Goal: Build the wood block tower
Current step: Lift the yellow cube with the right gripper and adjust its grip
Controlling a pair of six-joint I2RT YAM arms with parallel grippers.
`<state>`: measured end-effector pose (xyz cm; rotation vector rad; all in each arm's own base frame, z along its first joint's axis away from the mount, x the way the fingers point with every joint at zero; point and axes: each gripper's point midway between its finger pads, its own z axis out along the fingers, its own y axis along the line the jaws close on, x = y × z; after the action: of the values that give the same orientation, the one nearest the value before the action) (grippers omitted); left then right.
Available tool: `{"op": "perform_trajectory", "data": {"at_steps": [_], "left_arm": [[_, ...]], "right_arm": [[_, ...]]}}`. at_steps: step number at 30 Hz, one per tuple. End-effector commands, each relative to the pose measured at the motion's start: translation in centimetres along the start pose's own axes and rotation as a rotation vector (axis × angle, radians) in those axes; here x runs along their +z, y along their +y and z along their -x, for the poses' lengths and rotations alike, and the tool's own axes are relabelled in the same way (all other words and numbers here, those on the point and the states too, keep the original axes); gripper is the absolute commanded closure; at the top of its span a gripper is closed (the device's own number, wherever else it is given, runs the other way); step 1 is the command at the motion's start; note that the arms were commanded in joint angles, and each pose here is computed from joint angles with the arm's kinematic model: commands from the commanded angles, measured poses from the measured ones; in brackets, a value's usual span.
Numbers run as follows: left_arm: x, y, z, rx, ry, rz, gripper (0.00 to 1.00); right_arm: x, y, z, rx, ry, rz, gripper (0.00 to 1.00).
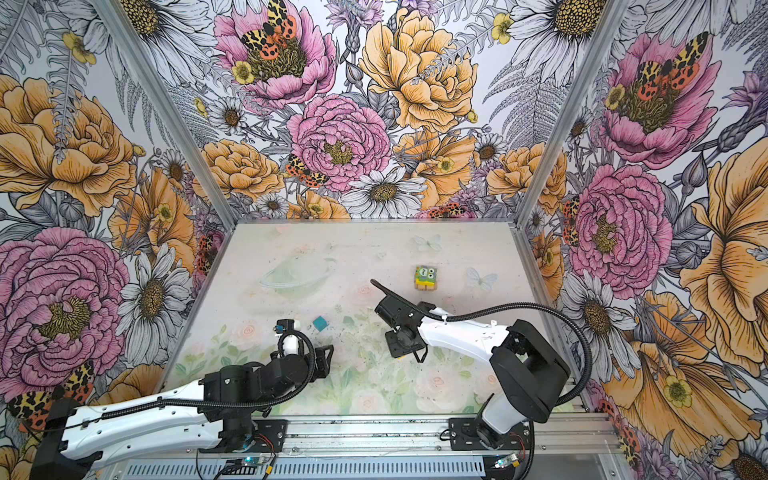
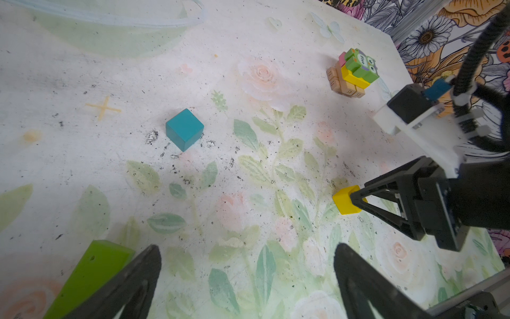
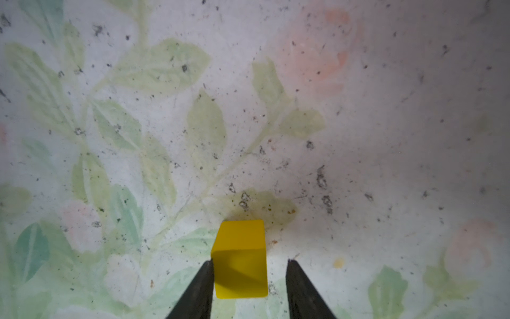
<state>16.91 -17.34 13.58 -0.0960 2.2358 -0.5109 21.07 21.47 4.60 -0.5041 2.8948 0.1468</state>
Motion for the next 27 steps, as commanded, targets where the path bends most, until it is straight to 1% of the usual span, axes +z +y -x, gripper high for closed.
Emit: {"op": "perform_trajectory", "data": {"at_steps": [1,13,19,22,24,27], "left_arm": [[0.1,0.0,-0.2,-0.014,0.011,-0.007,0.01],[0.1,0.1,-0.3,-0.017,0.014,-0.01,0.01],[0.0,0.2,-0.3,-0.019,0.011,-0.008,0.01],[0.0,0.3,-0.2,-0.025,0.006,-0.006,0.01],[0.0,0.3,-0.1,-0.028,0.002,-0.008,0.01],[-0.1,0.4,-0.1,-0.029,-0.002,-0.011,0.01]], "right_arm": [[0.5,0.4,-0.1,0.012,0.003,0.01,0.56],[1.1,0.4,-0.4,0.012,0.011,0.003,0.58],[1.4,0.3,-0.4,0.008,0.018,-0.008,0.63],[1.7,0.3,-0.6,0.01,0.028,-0.011,0.63],[1.6,0.2,-0.5,0.012,0.023,-0.016,0.66],[1.3,0.3,-0.3,0.015,0.013,-0.011,0.66]]}}
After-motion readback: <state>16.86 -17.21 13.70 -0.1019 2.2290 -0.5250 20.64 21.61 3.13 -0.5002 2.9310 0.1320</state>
